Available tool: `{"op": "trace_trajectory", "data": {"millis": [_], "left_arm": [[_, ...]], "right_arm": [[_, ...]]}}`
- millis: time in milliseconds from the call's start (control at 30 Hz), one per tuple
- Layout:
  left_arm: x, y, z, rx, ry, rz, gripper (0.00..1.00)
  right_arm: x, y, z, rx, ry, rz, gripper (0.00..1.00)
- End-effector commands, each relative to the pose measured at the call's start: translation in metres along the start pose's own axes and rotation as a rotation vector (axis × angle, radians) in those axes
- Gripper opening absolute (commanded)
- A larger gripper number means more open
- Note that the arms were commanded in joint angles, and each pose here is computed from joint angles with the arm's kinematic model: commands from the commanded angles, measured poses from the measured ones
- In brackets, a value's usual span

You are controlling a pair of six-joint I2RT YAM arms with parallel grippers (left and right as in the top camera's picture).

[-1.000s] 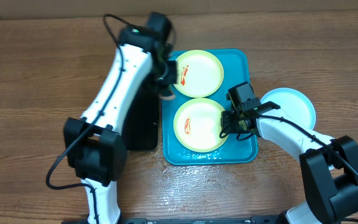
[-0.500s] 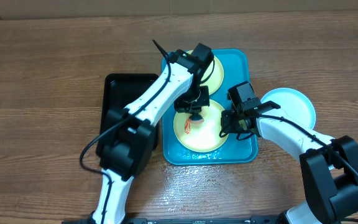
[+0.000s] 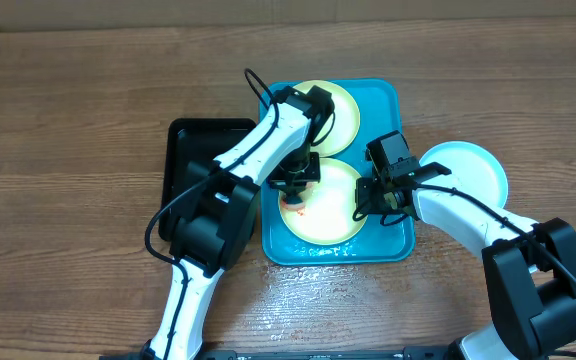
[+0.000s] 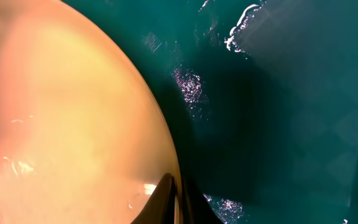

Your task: Clean dirty plates on tray and stack at the side

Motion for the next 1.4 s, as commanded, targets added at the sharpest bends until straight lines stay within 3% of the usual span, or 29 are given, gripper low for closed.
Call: {"op": "trace_trajectory", "data": {"millis": [0,233,533,733,1133,1267,1367], "left_arm": [[-0.014,0.01,0.022,-0.027,0.114,-0.018,0.04],[-0.016,-0.003,-0.032,-0.129,-0.15,0.046,0.04],[-0.012,-0.033,-0.077,-0.218,-0.299,0.118,0.04],[-0.016,-0.032,-0.068,-0.224,-0.211,0.082,0.04],[-0.026,-0.008,0.013,-0.241,0.27,-0.068,0.04],[-0.038,-0.01,0.023,-0.243,0.316,-0.066,0.04],[-0.042,-0.016,0.019,-0.281,0.244,-0.002,0.04]], "right_arm": [[-0.01,-0.016,-0.009,0.003,-0.047,0.056,0.05],[-0.01,-0.016,-0.009,0.002,-0.047,0.056,0.05],[-0.01,-0.016,-0.009,0.002,-0.047,0.056,0.05],[-0.01,-0.017,-0.01,0.002,-0.049,0.062,0.05],[-0.01,-0.019,-0.01,-0.022,-0.052,0.07,0.05],[-0.01,-0.02,-0.011,-0.022,-0.053,0.073,0.04],[-0.01,-0.02,-0.011,-0.022,-0.054,0.074,0.04]]}}
Point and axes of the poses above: each gripper's point midway between its finger pads, its own x axis back along the fingers, its own z axis along the line the jaws close on, y = z × x, the point moved 2 cm from there along x, back along the fingers, and after that the axes turned 4 degrees about x, right-handed, at the moved point
